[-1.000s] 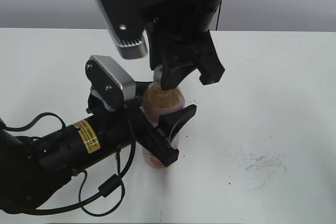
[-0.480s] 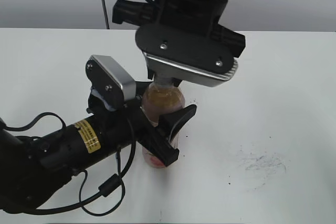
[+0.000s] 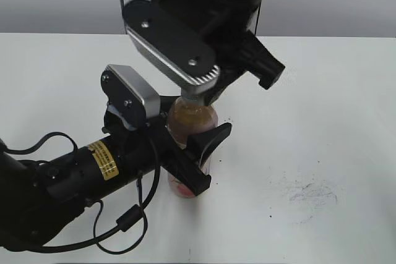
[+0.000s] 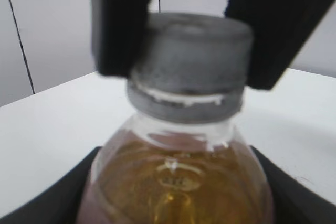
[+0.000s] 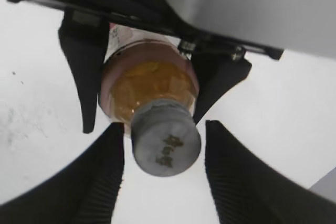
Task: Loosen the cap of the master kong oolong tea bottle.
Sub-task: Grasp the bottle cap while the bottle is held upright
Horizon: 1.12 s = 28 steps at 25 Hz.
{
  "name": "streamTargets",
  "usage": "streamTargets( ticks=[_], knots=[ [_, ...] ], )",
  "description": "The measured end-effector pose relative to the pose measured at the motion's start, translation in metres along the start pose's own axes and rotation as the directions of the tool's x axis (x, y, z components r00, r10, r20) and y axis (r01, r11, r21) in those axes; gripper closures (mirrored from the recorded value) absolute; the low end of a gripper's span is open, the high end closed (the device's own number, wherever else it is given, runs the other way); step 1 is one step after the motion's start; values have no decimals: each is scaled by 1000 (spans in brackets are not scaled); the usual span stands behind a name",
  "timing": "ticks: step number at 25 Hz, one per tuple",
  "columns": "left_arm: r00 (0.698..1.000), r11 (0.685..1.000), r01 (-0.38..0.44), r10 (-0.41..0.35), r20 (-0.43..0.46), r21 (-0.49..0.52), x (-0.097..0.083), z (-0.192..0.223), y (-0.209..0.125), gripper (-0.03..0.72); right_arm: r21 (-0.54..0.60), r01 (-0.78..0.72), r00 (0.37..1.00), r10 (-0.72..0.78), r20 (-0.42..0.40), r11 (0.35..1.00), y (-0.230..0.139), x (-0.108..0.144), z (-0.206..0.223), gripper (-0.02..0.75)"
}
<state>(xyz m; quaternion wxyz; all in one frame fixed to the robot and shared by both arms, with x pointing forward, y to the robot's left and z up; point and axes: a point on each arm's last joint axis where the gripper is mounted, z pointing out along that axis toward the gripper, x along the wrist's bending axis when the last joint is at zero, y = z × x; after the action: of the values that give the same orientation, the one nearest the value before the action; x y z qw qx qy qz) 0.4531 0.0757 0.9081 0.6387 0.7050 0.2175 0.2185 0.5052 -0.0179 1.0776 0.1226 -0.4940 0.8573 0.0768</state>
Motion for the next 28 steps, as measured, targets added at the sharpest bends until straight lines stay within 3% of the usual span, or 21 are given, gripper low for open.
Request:
streamTargets(
  ticks=[3,5,7,10,13,17,20,23,25,28],
  knots=[
    [1000,1000,1,-1,0,-1,0,0,0,241,12,-309,951,309,1,951,-1,0,0,237],
    [1000,1000,1,-1,0,-1,0,0,0,241,11,-526,851,526,3,851,-1,0,0,150],
    [1000,1000,1,-1,0,-1,0,0,0,241,10,-713,701,713,6,701,-1,0,0,134],
    [1000,1000,1,-1,0,-1,0,0,0,241,9,-907,421,907,11,421,-2,0,0,184],
    [1000,1000,2,-2,0,-1,0,0,0,241,6,-985,175,984,13,175,-2,0,0,223],
    [1000,1000,2,-2,0,-1,0,0,0,241,3,-997,-80,997,14,-81,-2,0,0,234],
    [1000,1000,2,-2,0,-1,0,0,0,241,1,-983,-182,983,14,-182,-2,0,0,267],
    [1000,1000,2,-2,-1,-1,0,0,0,241,0,-978,-209,978,8,-209,-1,0,0,378],
    [1000,1000,2,-2,-1,-1,0,0,0,241,0,-982,-187,982,2,-187,0,0,0,470],
    [1000,1000,3,-3,-2,-1,0,0,0,241,0,-996,-88,996,0,-88,0,0,0,468]
  ],
)
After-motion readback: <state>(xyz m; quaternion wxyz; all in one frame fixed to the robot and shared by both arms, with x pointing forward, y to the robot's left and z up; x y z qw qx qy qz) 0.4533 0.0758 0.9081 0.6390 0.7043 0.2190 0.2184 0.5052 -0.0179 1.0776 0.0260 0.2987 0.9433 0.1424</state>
